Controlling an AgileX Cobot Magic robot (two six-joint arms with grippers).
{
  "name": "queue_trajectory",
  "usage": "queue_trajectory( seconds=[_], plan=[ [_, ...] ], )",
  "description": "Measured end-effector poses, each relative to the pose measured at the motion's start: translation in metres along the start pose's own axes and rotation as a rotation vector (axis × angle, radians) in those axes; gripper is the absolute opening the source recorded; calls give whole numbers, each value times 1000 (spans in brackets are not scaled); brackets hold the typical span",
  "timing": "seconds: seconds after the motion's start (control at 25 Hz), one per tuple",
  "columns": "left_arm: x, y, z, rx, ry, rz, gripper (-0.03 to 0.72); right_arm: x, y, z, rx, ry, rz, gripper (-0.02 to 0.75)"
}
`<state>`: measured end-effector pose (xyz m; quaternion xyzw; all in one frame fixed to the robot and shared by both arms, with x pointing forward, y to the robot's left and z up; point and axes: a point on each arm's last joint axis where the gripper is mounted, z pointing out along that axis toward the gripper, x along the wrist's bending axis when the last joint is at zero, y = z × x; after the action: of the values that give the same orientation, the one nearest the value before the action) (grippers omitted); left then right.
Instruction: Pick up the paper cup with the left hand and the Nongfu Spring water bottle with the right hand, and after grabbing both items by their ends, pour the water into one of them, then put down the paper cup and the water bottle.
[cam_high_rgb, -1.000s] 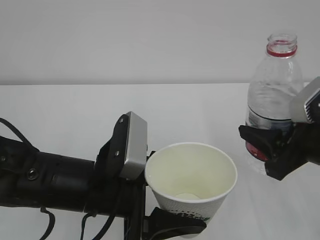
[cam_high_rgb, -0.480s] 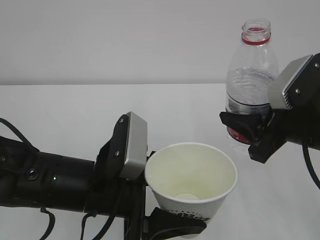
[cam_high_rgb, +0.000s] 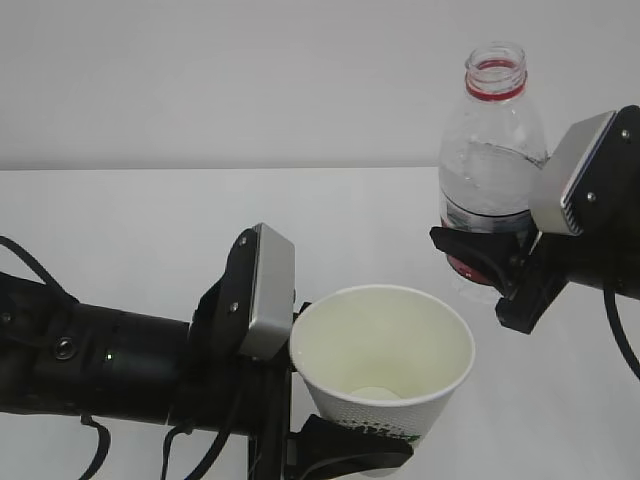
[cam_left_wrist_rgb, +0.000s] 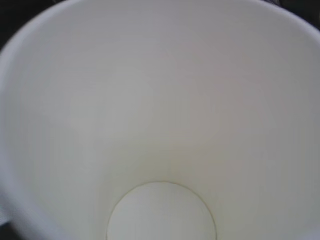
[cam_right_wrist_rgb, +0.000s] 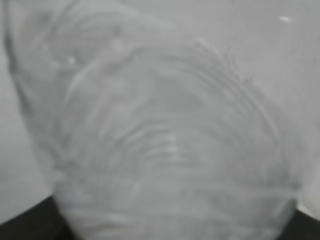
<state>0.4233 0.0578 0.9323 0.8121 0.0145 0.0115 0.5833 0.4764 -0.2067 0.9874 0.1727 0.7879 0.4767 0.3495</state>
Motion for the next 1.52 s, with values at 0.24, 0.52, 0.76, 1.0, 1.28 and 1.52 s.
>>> queue_trajectory(
  seconds=[0.24, 0.52, 0.76, 1.0, 1.28, 1.52],
  plan=[
    [-1, 2, 0, -20, -10, 0, 499, 0, 0, 0, 0, 1, -85, 458],
    [-1, 2, 0, -19, -11, 1, 499, -1, 0, 0, -1, -14, -196, 458],
    [-1, 2, 0, -21, -12, -1, 499, -4, 2, 0, -10, -44, -274, 458],
    [-2, 3, 0, -30, -17, -1, 498, -6, 5, 0, -46, -80, -337, 458],
    [-2, 3, 0, -36, -20, -1, 498, -7, 6, 0, -45, -92, -384, 458],
    [-2, 3, 0, -37, -21, -1, 498, -7, 6, 0, -50, -95, -443, 458]
  ],
)
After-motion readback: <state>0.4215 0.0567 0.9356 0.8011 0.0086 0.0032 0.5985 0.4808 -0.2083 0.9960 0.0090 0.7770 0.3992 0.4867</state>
